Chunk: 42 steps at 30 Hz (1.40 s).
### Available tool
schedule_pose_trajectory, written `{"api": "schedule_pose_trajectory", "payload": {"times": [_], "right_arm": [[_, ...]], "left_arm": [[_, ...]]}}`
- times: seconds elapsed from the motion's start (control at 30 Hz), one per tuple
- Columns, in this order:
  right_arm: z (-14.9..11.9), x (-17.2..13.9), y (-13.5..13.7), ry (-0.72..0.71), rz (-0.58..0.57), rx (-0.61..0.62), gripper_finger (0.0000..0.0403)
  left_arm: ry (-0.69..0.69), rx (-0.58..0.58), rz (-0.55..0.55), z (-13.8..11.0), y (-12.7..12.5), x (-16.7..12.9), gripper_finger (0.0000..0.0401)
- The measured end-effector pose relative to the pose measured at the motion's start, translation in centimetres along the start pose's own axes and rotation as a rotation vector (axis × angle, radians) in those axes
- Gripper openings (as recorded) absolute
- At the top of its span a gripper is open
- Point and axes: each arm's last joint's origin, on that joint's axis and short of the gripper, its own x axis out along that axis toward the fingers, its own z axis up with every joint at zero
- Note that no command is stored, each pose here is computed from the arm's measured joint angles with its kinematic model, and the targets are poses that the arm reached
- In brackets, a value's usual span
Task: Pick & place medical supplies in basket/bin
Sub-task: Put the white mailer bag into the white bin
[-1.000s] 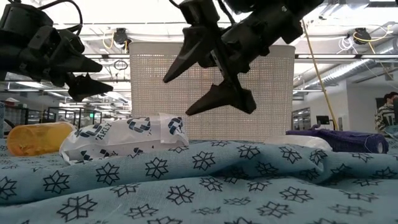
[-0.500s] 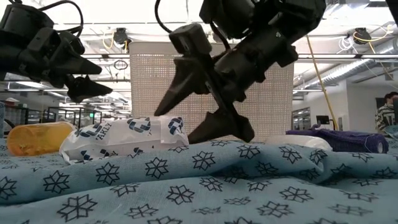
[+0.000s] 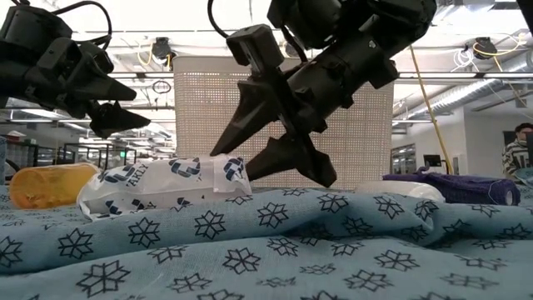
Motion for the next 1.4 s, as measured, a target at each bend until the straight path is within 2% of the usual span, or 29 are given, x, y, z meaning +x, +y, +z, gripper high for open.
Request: {"api": "schedule_pose_trajectory", "payload": {"times": [0.2,0.37,0.63,0.97,1.1,1.2,1.3,1.4], "right_arm": [[0.0,0.0,0.1,0.016,0.016,-0.052,0.0024],[0.0,0.0,0.4,0.006,0.051,-0.124,0.0002],[-0.9,-1.4,2.7,-0.065,0.082,-0.236,0.0000],[-1.0,-5.5,6.6,-0.209,0.148,-0.366,0.0000],[-0.7,-7.3,7.6,-0.211,0.196,-0.373,0.0000],[-0.7,-7.8,7.6,-0.192,0.178,-0.371,0.0003],[-0.8,-7.7,7.0,-0.154,0.128,-0.347,0.0029],[-1.1,-6.7,6.1,-0.106,0.085,-0.319,0.0083]], "left_arm": [[0.000,0.003,0.000,0.0,0.0,0.0,0.0360],[0.001,0.004,0.001,0.0,0.0,0.0,0.0360],[0.008,-0.008,-0.003,-0.1,0.0,0.0,0.0360],[0.023,-0.019,0.001,-0.2,0.0,0.0,0.0360],[0.024,-0.019,0.002,-0.2,0.0,0.0,0.0360],[0.024,-0.019,0.002,-0.2,0.1,0.0,0.0360],[0.025,-0.019,0.002,-0.2,0.1,0.0,0.0360],[0.025,-0.019,0.003,-0.2,0.1,0.0,0.0360]]}}
